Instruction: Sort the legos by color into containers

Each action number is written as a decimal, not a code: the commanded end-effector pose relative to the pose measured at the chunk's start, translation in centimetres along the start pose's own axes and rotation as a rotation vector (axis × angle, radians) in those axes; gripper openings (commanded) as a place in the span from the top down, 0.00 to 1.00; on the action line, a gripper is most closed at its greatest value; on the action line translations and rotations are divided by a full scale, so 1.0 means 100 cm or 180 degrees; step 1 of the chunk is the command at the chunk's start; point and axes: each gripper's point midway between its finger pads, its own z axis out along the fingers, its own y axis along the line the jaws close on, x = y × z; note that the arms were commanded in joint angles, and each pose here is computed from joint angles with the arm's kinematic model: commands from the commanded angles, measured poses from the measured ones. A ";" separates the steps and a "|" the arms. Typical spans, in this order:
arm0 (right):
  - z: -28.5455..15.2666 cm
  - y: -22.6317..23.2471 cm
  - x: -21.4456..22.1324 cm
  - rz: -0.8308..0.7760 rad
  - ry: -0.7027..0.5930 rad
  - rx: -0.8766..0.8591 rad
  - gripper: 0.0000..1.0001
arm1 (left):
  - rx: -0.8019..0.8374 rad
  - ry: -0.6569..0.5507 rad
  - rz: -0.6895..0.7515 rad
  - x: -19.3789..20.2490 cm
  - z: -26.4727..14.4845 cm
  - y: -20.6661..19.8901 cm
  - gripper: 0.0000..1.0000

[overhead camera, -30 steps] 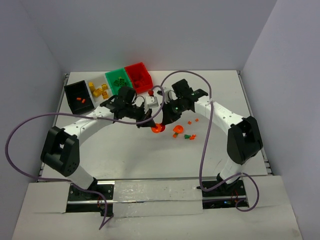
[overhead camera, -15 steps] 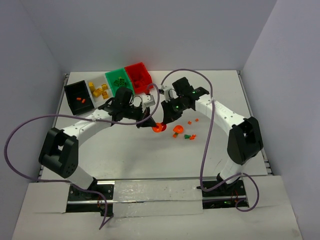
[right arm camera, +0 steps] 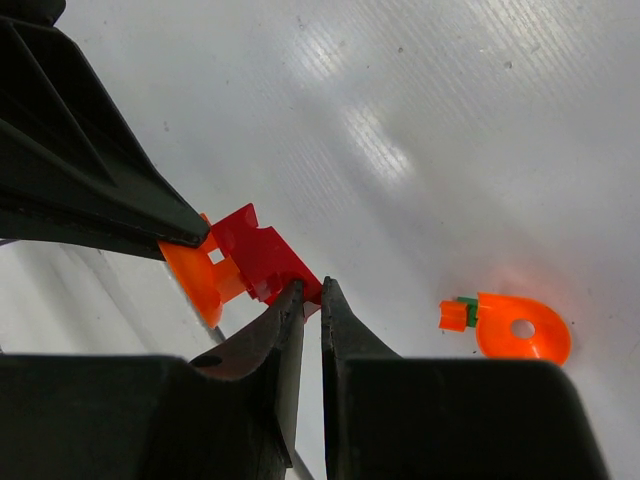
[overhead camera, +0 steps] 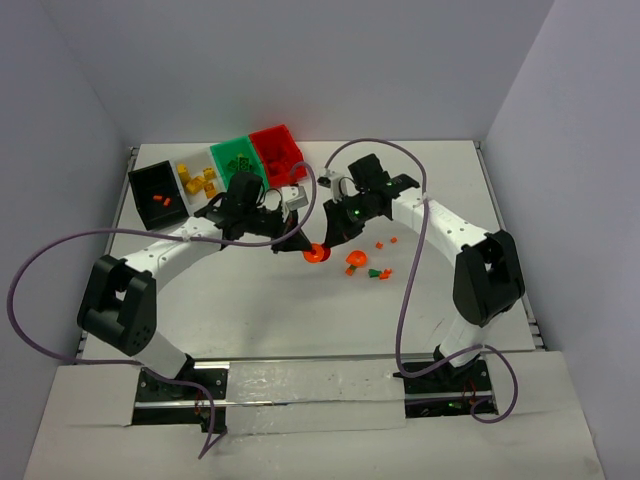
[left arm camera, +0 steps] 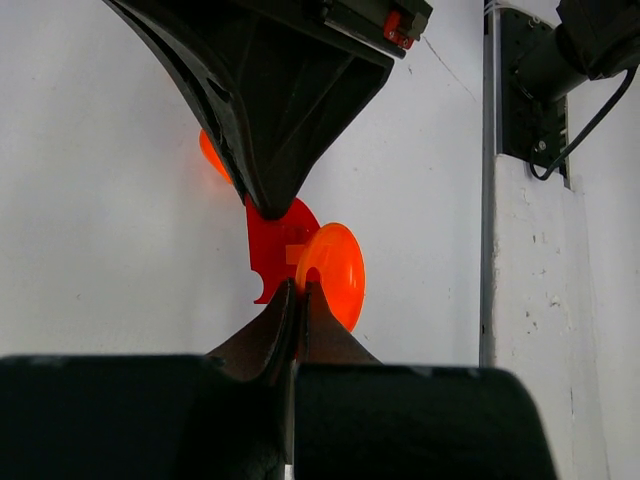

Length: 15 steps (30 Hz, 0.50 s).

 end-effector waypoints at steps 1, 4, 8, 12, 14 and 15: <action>0.012 -0.038 0.016 0.0067 0.0147 0.0342 1.00 | 0.0352 -0.0509 0.0454 -0.065 -0.011 -0.026 1.00; 0.004 -0.036 0.007 0.0030 0.0079 0.0375 1.00 | 0.0154 -0.0381 0.0300 -0.059 -0.009 -0.012 1.00; -0.018 -0.023 -0.013 -0.0042 -0.0106 0.0392 1.00 | -0.0047 -0.0024 -0.0045 -0.030 -0.001 0.008 1.00; -0.037 -0.012 -0.032 -0.0110 -0.0314 0.0447 1.00 | -0.0053 0.0171 -0.0507 -0.005 0.004 0.015 1.00; -0.047 -0.010 -0.040 -0.0162 -0.0445 0.0526 1.00 | -0.0023 0.0111 -0.0740 -0.003 0.005 0.017 1.00; -0.047 -0.012 -0.041 -0.0164 -0.0466 0.0562 1.00 | -0.0044 0.0070 -0.0841 -0.005 0.003 0.019 1.00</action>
